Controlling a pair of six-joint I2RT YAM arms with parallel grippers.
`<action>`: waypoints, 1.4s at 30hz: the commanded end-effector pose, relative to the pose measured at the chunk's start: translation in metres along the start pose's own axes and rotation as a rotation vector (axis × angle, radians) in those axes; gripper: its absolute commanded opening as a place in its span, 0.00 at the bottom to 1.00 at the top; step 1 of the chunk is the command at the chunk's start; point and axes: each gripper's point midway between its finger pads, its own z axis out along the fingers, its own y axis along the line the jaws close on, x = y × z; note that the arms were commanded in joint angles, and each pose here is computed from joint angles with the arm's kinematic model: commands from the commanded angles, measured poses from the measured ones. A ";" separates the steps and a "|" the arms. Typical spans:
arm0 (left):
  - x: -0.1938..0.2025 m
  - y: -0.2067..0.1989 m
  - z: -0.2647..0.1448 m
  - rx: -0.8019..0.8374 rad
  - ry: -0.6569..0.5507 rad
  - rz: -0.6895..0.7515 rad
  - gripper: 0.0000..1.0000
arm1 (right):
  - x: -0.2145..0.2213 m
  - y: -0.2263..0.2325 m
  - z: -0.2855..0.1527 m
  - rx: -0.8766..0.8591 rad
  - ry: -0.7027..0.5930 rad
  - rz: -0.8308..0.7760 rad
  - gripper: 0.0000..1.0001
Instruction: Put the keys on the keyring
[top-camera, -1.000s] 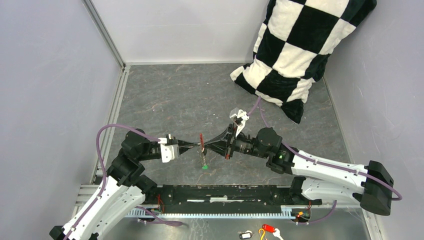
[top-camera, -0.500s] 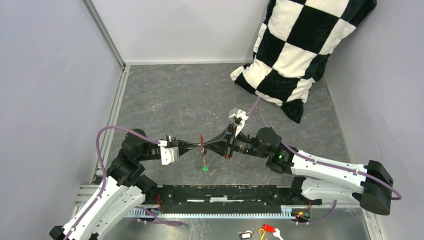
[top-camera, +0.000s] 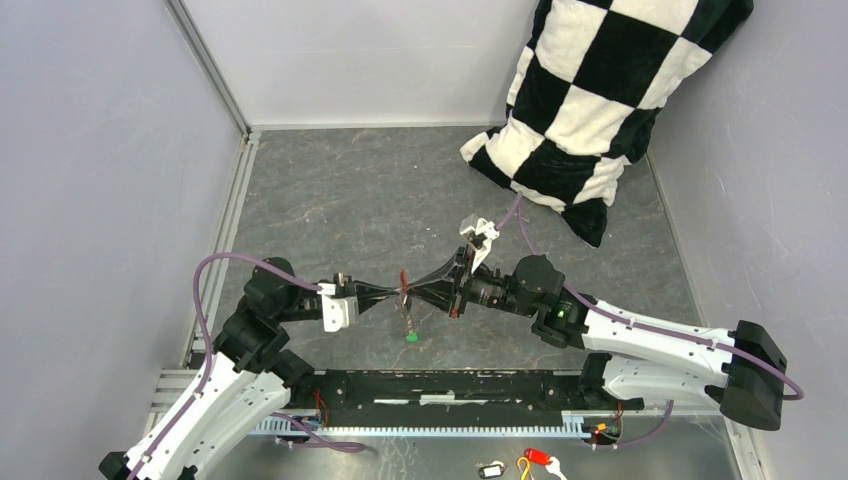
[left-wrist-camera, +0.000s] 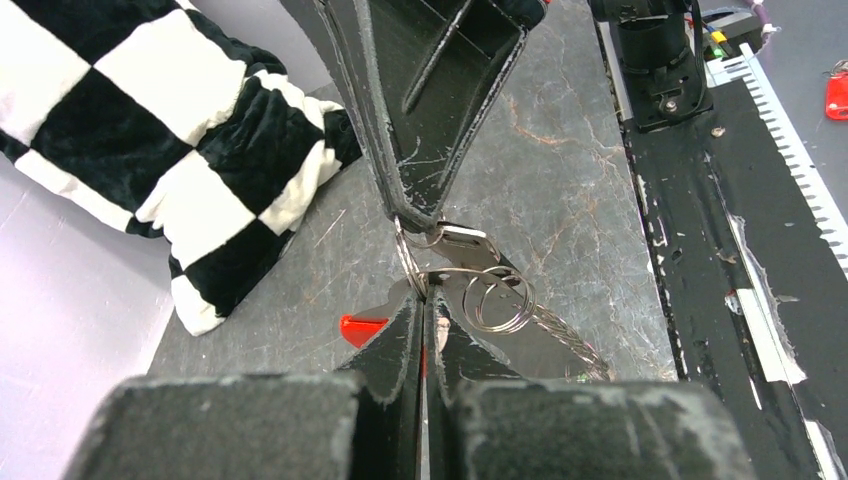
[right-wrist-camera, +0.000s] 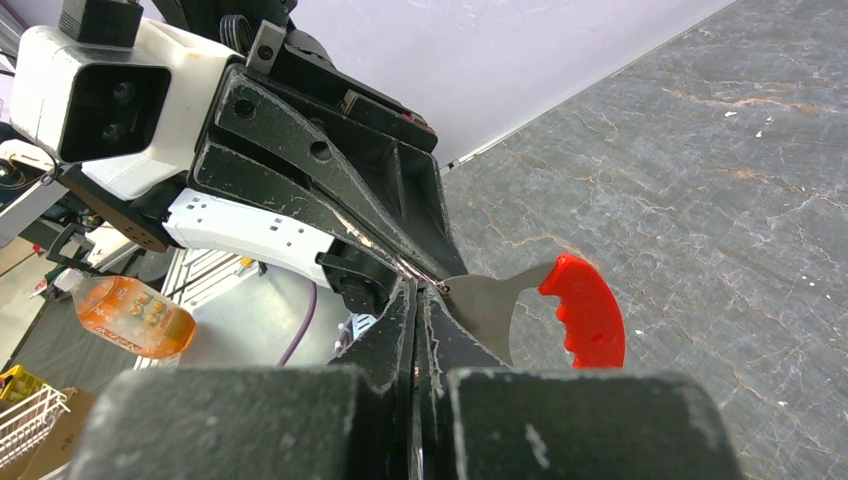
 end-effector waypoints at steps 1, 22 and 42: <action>-0.019 0.001 -0.002 0.022 -0.049 0.094 0.02 | -0.028 0.009 0.000 -0.021 -0.096 -0.008 0.00; -0.011 0.009 0.000 0.001 -0.002 0.043 0.02 | -0.025 0.014 0.007 -0.050 -0.073 -0.006 0.00; 0.006 0.023 0.003 -0.062 0.076 -0.051 0.02 | -0.025 0.010 0.018 -0.001 -0.057 -0.036 0.00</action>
